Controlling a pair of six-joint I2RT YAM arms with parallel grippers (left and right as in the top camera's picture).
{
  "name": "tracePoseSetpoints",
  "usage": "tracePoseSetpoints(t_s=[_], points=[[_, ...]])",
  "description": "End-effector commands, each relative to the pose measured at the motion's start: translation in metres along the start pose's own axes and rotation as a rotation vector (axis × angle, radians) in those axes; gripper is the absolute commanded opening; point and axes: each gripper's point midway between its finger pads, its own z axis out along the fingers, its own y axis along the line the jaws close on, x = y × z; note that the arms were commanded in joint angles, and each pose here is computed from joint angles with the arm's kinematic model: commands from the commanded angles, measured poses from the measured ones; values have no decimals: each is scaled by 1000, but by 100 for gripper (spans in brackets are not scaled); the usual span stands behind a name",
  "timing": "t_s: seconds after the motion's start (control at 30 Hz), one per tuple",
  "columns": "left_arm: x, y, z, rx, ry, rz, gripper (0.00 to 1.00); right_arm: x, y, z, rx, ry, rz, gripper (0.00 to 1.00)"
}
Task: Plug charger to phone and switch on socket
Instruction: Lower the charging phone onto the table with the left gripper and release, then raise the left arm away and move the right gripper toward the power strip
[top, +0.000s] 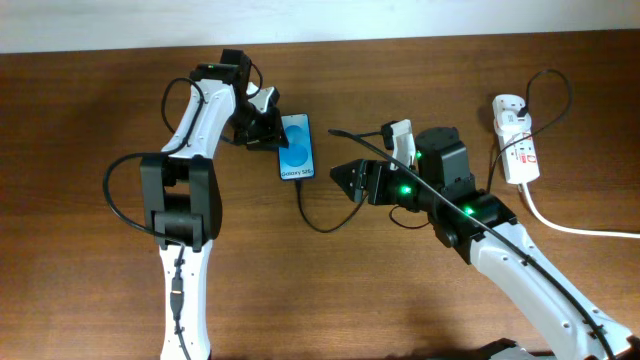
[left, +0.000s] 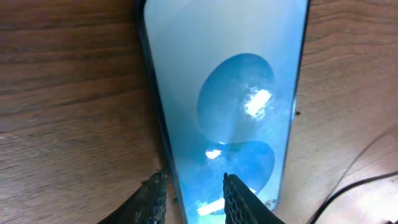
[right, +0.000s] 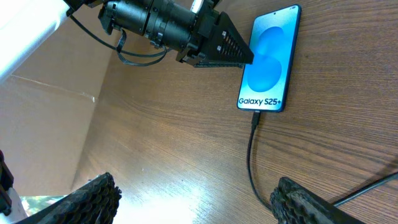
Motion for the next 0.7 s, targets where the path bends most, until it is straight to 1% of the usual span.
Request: tracePoseSetpoints(t_s=[0.0, 0.13, 0.27, 0.33, 0.47, 0.57, 0.67], points=[[-2, 1, -2, -27, -11, 18, 34, -6, 0, -1, 8, -16, -14, 83], [-3, 2, -3, -27, -14, 17, 34, -4, -1, -1, 12, -11, -9, 82], [-9, 1, -10, -26, -36, 30, 32, -1, -3, -1, 21, 4, -12, 83], [-15, -1, -32, -25, -70, 29, 32, -1, -3, -1, 21, 5, -26, 83], [-28, -11, -91, -24, -177, 50, 32, -2, -2, -3, 20, 4, -53, 83], [-32, -33, -142, -26, -285, 121, 33, -3, 2, -6, 29, 17, -90, 83], [-28, -55, -190, -29, -386, 187, 35, -7, 4, -14, 75, 44, -129, 84]])
